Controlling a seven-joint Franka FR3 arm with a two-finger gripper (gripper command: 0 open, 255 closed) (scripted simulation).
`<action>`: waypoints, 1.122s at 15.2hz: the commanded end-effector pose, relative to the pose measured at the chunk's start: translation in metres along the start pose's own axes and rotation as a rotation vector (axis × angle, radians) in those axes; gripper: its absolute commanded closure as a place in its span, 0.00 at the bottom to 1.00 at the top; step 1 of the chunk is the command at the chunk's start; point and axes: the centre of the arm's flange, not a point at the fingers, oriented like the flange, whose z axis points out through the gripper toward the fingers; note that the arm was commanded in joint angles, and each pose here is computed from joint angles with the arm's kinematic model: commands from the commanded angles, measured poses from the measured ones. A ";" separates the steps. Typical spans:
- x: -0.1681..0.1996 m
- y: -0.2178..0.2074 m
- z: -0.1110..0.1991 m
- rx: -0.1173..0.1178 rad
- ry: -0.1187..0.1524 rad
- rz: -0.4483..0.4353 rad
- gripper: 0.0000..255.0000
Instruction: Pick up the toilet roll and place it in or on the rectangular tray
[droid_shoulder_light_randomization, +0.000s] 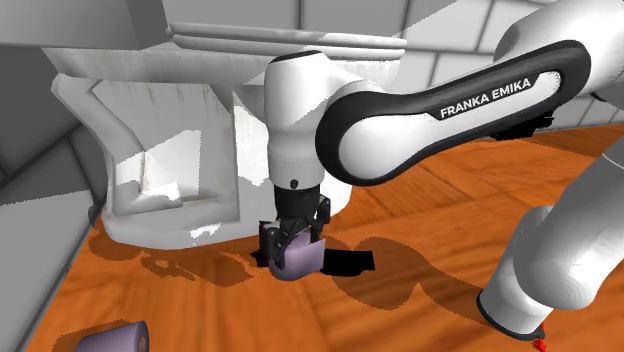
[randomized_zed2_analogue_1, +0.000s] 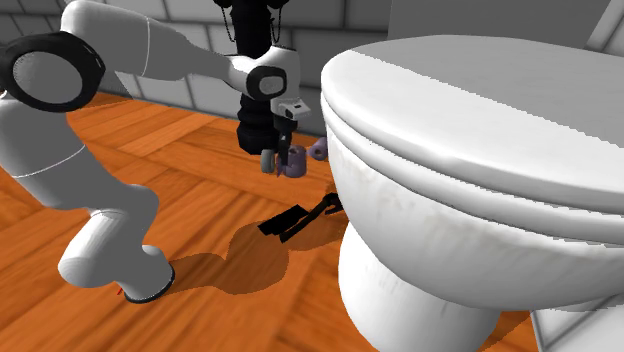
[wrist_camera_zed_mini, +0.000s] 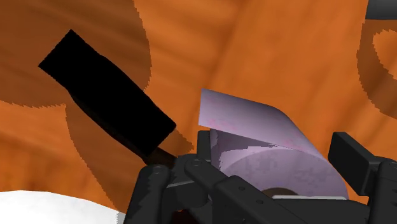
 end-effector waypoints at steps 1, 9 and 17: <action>-0.005 0.022 -0.003 0.002 0.000 -0.002 1.00; -0.019 0.126 -0.011 0.002 0.000 -0.002 1.00; -0.021 0.151 0.018 0.002 0.000 -0.002 1.00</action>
